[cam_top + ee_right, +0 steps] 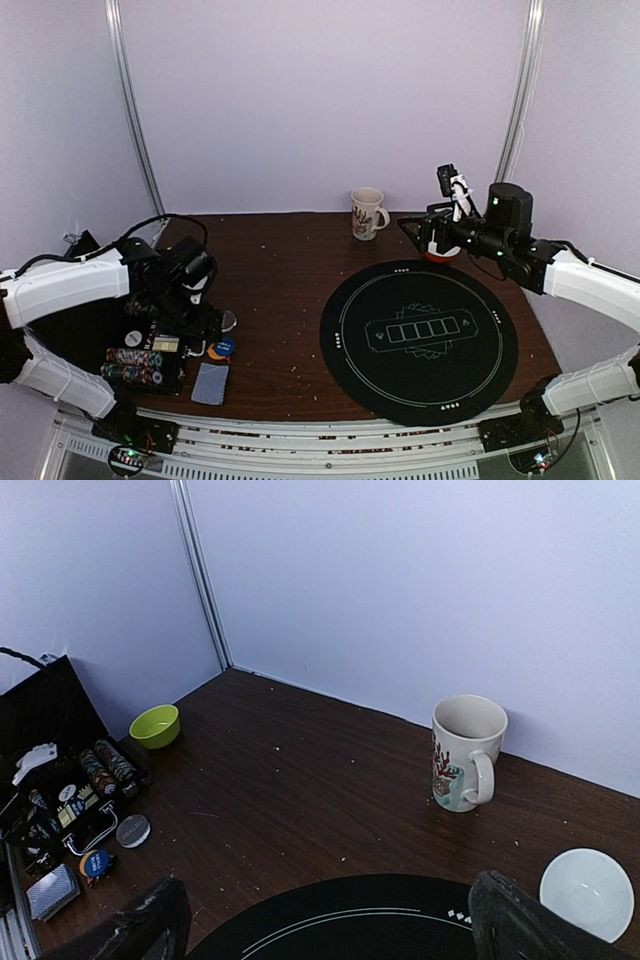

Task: Distribute texas hold em gaming equipment
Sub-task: Pick up the dealer button from the center of the board.

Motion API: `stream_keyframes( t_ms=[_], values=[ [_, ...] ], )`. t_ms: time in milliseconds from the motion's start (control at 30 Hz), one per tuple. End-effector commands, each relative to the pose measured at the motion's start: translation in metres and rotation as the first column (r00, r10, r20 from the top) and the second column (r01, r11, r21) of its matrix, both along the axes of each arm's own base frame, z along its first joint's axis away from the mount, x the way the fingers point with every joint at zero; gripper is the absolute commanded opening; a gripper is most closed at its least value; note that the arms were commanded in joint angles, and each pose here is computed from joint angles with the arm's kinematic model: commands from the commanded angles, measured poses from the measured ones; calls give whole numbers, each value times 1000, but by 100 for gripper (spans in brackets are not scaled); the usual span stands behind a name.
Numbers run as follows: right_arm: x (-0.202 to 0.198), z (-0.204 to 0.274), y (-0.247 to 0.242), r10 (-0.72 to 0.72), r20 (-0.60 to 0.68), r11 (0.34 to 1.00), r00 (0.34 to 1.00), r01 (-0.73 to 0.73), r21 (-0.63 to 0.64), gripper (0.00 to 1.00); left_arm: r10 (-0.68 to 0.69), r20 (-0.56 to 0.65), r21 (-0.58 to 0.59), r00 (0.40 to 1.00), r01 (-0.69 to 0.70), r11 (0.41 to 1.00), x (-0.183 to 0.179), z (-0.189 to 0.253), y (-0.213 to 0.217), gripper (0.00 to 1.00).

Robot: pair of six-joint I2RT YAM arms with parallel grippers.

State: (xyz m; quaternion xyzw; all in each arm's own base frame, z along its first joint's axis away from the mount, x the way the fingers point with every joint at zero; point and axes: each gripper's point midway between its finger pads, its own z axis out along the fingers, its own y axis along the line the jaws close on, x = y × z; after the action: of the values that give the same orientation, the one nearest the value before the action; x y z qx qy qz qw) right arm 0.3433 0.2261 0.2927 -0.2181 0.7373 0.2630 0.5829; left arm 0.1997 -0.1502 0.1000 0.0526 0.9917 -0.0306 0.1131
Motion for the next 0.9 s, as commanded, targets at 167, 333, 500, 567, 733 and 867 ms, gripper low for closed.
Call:
stream_keyframes(
  t_ms=[167, 333, 500, 567, 733, 867],
  values=[
    [-1, -3, 1, -3, -3, 1000, 1000, 3, -29, 100, -122, 109, -41, 986, 128, 991, 92, -12, -26, 90],
    [-1, -9, -2, -21, -7, 999, 1000, 21, -44, 100, -108, 72, 33, 992, 105, 994, 109, -43, -6, 91],
    [-1, -15, -1, -16, -24, 999, 1000, 16, -35, 100, -120, 90, 67, 989, 115, 991, 133, -55, -7, 91],
    [-1, -15, 0, -12, -29, 999, 1000, 10, -41, 100, -133, 91, 78, 987, 126, 989, 136, -59, -7, 90],
    [0, -20, -1, -18, -37, 998, 999, 16, -62, 100, -137, 64, 73, 989, 132, 989, 131, -71, -6, 83],
    [0, -22, 0, -14, -45, 998, 999, 11, -58, 100, -144, 26, 43, 989, 143, 989, 125, -81, -10, 83]
  ],
)
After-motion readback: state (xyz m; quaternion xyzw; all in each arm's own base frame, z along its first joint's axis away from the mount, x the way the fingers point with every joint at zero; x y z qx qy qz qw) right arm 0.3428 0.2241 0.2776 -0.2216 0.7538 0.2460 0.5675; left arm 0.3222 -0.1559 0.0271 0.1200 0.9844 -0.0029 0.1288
